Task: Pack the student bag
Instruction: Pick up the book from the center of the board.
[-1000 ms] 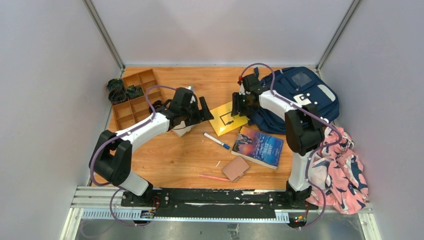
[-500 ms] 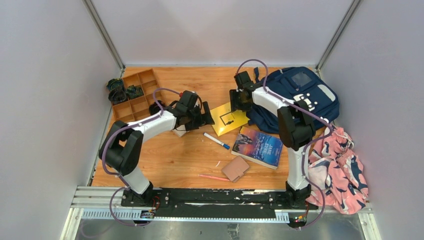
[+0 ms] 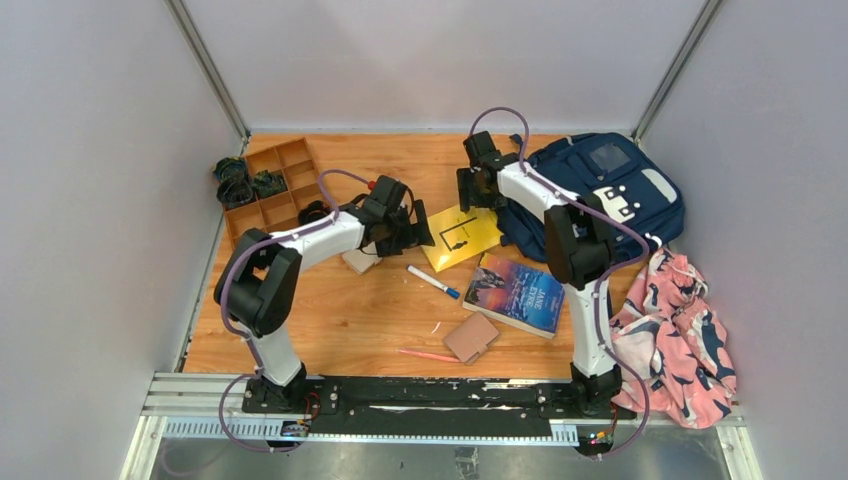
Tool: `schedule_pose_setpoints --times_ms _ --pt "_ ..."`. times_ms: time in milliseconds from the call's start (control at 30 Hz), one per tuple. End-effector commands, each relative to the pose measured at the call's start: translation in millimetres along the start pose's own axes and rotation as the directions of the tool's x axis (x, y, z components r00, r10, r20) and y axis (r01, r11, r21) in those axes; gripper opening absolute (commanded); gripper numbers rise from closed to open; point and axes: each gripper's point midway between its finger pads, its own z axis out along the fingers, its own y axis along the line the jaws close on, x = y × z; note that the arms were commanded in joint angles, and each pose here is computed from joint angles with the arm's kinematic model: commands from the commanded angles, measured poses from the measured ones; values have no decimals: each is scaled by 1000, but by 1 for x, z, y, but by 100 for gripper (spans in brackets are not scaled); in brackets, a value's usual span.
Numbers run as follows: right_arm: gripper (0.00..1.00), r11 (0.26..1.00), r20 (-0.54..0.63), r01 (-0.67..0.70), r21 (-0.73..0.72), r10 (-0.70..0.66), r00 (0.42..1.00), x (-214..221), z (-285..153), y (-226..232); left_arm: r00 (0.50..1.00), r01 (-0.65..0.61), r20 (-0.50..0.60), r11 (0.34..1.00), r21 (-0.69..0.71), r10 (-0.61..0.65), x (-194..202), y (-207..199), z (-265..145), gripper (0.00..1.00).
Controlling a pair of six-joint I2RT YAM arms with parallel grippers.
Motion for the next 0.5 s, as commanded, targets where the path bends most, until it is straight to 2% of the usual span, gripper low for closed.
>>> schedule_pose_setpoints --times_ms 0,33,67,100,467 --pt "74 998 -116 28 56 -22 993 27 28 -19 999 -40 12 998 -54 41 -14 -2 6 95" --pt "76 998 -112 28 55 -22 993 25 29 -19 999 -43 4 997 -58 43 -14 -1 8 95" --pt "86 998 -113 31 55 -24 993 25 31 -18 999 -42 0 998 -57 42 -13 -2 9 95" --pt "88 998 -115 32 56 -26 993 24 33 -19 999 -41 -3 998 -53 40 -13 -3 10 95" --pt "88 1000 -172 3 -12 -5 985 33 51 -10 999 -29 -37 999 -34 28 -4 -3 18 95"
